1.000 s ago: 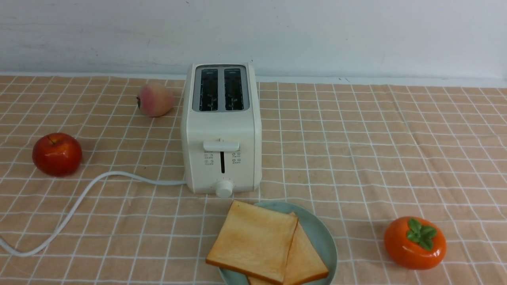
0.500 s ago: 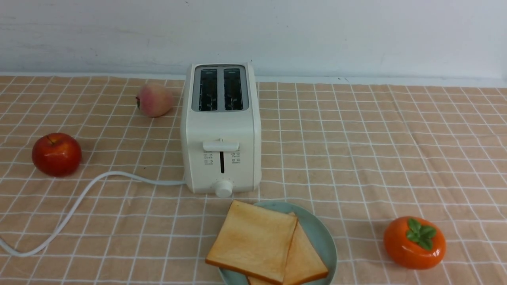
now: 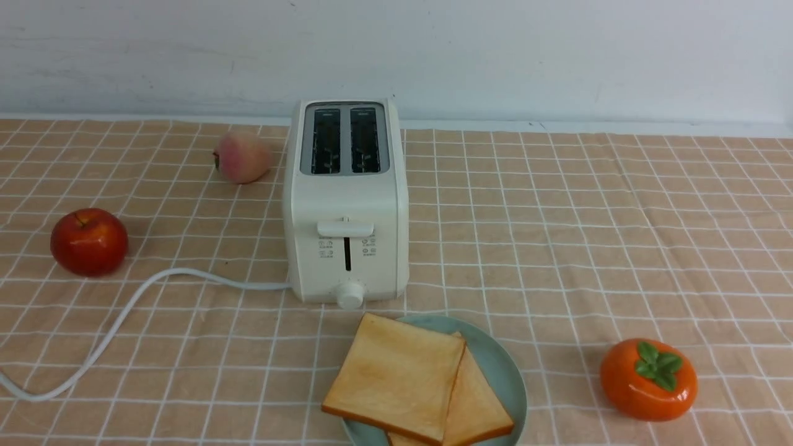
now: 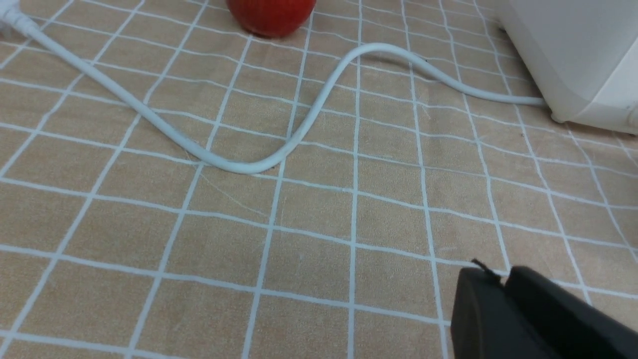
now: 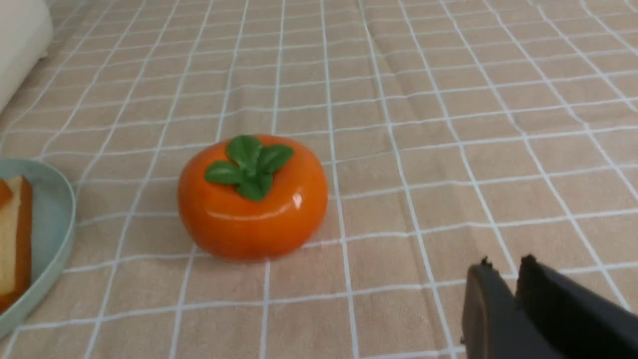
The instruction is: Take toasted bread from bread machine on light coffee tablecloth place on plate.
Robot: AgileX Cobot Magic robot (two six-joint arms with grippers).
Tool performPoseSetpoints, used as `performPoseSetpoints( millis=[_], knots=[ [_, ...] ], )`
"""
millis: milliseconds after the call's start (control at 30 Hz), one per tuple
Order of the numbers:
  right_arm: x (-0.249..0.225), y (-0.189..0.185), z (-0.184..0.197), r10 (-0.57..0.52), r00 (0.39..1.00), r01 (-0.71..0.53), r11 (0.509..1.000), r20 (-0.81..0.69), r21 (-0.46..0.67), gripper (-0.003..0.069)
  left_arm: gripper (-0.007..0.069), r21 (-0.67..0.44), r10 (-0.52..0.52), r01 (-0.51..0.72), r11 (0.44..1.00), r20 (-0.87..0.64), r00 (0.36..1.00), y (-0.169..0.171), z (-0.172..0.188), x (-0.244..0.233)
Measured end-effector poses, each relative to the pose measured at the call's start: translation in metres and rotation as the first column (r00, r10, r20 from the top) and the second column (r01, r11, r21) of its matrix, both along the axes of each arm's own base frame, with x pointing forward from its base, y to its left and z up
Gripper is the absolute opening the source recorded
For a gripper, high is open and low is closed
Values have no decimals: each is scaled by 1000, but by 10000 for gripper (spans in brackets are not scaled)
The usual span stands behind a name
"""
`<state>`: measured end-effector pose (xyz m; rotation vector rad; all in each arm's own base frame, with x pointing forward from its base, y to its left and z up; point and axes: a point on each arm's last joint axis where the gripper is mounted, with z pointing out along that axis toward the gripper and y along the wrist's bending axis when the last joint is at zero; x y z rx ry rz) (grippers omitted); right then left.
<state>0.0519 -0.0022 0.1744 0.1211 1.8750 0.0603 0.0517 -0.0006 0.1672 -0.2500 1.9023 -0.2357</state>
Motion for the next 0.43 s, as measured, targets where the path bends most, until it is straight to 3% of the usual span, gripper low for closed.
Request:
performPoseSetpoints(
  millis=[433],
  knots=[
    [0,1,0,20,1000,-20,1000,-1,-2,106,57,0,0,0,1000,-1,1000,0,0,0]
  ],
)
